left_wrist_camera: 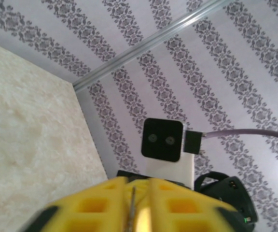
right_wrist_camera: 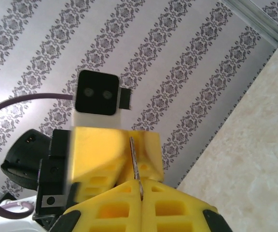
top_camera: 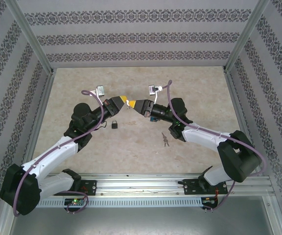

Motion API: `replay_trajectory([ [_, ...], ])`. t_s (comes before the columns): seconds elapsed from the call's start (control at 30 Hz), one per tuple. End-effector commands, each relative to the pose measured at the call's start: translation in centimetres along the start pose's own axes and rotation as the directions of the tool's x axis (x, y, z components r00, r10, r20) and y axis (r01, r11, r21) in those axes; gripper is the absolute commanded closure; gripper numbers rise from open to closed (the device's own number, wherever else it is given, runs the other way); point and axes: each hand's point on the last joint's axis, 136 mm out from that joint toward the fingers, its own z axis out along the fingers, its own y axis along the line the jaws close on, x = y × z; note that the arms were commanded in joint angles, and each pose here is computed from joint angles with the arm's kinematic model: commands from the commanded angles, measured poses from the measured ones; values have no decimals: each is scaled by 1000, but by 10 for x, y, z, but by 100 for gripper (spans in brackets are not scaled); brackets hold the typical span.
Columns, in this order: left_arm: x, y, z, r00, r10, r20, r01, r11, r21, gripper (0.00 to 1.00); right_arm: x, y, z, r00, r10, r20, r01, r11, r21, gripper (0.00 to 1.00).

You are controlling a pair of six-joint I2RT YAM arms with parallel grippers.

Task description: Unlock with the key

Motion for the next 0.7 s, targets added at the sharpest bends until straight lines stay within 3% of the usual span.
replay_trajectory([
  [0.0,2,-20,-6,999,39,-36,-38,999,34,68,-7,17,-6,997,-66,-27,66,997,-28,100],
  [0.17,18,-25,-6,977,79,-197,-81,997,1,54,-5,16,-17,991,-79,-105,81,997,16,100],
  [0.3,32,-25,-2,949,66,-307,-67,998,7,54,0,27,-22,982,-97,-164,98,995,-3,100],
  [0.53,33,-26,1,946,69,-317,-67,998,15,50,6,36,-23,971,-93,-220,85,995,-44,100],
  [0.67,31,-25,-1,948,78,-308,-81,997,3,59,9,36,-24,967,-94,-238,85,995,-48,100],
])
